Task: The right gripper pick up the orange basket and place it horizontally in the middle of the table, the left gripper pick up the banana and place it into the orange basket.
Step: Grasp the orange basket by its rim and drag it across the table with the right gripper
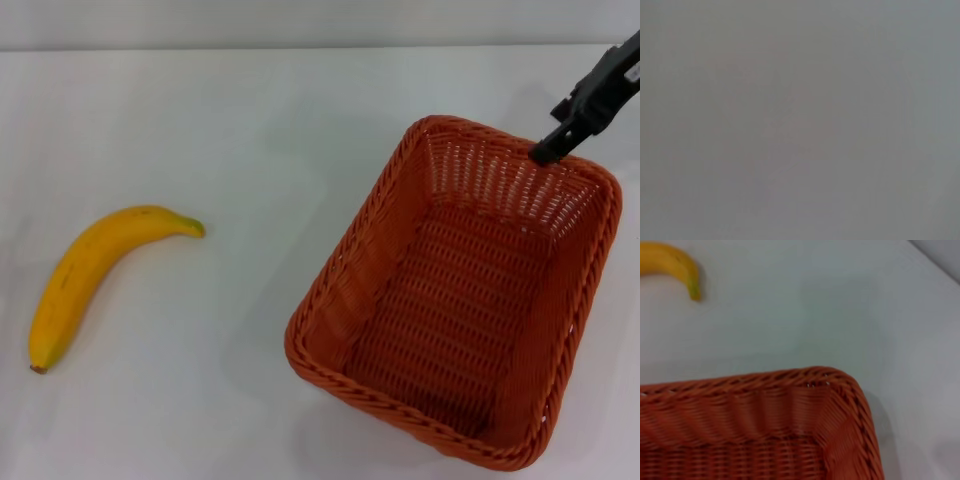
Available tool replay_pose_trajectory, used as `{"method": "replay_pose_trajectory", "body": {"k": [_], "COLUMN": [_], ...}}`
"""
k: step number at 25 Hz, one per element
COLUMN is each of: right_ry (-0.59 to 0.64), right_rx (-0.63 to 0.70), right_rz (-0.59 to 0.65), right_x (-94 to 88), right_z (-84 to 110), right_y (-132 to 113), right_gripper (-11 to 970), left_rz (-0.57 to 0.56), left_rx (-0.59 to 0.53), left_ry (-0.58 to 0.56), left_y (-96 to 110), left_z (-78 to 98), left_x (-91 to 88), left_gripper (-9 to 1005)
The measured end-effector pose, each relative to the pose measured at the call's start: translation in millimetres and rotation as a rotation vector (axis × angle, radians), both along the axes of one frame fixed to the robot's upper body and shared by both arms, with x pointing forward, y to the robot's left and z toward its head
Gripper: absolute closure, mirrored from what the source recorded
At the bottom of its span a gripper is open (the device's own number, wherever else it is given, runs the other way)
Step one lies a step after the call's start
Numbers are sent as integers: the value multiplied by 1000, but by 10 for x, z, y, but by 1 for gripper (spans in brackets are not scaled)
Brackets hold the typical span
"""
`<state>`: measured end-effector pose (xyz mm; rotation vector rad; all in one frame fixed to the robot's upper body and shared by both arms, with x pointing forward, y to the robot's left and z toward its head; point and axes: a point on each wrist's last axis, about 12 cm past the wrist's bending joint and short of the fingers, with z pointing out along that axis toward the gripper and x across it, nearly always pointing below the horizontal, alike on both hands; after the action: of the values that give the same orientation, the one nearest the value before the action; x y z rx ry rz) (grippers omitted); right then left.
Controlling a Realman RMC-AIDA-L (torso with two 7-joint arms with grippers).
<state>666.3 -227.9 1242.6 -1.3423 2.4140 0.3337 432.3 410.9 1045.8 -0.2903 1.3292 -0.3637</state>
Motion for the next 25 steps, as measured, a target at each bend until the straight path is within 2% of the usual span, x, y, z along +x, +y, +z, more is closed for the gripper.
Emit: {"method": "replay_pose_trajectory", "body": {"k": [3,9,19,25], "right_ry": [5,-1,-14,-30], "right_rx": [-35,-74,-249,-260], "right_rz": [-5,6,95,102], "right_x": [39,97,17,40], "right_z": [-124,-244,-584,-546], "right_y": [93,239,551,600], "right_gripper": [228,228,229,230], "left_rz": [3,3,0,-2], "left_rx": [3,6,7,4], "left_ry": [7,17,34,42], "left_y": [7,9,3,2], "left_z": [-12,-31,-61,-77], "left_x": [-29,-63,-110,-138], "left_gripper": [107,107,107,107]}}
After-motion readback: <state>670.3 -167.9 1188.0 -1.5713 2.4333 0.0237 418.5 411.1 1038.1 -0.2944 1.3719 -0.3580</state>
